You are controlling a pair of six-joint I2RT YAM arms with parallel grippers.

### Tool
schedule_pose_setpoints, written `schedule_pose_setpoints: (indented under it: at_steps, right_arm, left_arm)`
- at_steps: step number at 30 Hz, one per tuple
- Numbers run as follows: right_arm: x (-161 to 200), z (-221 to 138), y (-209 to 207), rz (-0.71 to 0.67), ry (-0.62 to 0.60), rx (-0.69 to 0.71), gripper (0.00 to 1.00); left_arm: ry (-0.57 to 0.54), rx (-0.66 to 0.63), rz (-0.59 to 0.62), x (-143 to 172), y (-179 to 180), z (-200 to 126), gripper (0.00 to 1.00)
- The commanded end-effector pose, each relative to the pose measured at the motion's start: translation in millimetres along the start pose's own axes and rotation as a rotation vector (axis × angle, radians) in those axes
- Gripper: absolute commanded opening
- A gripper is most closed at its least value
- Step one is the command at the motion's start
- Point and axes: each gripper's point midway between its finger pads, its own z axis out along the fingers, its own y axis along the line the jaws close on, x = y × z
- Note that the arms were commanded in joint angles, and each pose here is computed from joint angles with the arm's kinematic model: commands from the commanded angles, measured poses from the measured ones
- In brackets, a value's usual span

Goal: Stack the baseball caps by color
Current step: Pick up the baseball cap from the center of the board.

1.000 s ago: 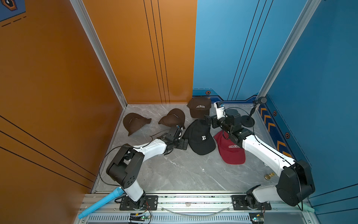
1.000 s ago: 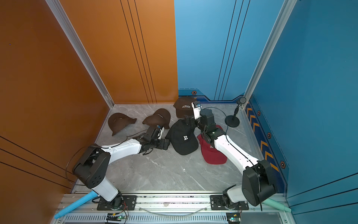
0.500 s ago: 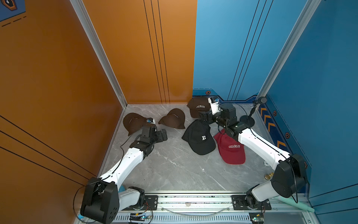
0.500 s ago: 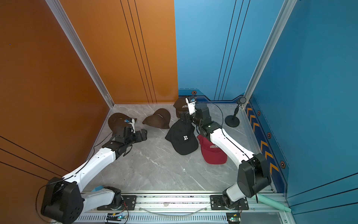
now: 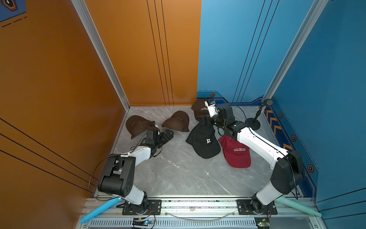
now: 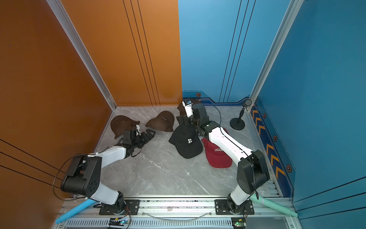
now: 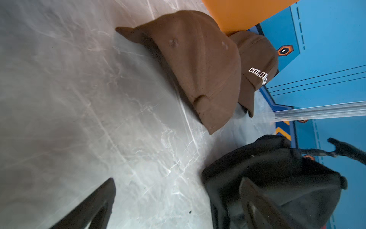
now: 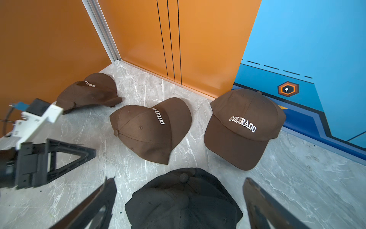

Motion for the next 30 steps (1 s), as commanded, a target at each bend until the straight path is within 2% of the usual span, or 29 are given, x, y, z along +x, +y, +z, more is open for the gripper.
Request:
schedule_pose_setpoints:
  at_steps: [1, 5, 9, 24, 26, 29, 30]
  right_arm:
    - [1, -5, 1, -0.017, 0.009, -0.005, 1.0]
    - [4, -7, -1, -0.019, 0.012, -0.002, 1.0]
    - [6, -7, -4, -0.018, 0.012, -0.001, 1.0]
    - [16, -1, -4, -0.017, 0.037, -0.023, 1.0]
    - [17, -1, -5, -0.019, 0.038, -0.022, 1.0]
    - [18, -4, -6, -0.02, 0.04, -0.021, 1.0]
    - [19, -4, -6, -0.02, 0.042, -0.021, 1.0]
  left_arm:
    - [-0.043, 0.192, -0.055, -16, -36, 14, 0.98]
    - [-0.091, 0.254, -0.098, -23, -34, 29, 0.98]
    - [-0.117, 0.315, -0.084, -27, -41, 43, 0.98]
    - [-0.254, 0.387, -0.026, -59, -51, 67, 0.98]
    - [-0.261, 0.412, -0.011, -62, -57, 69, 0.84]
    - [-0.268, 0.445, -0.001, -65, -63, 67, 0.46]
    - [-0.27, 0.448, -0.002, -66, -63, 65, 0.36]
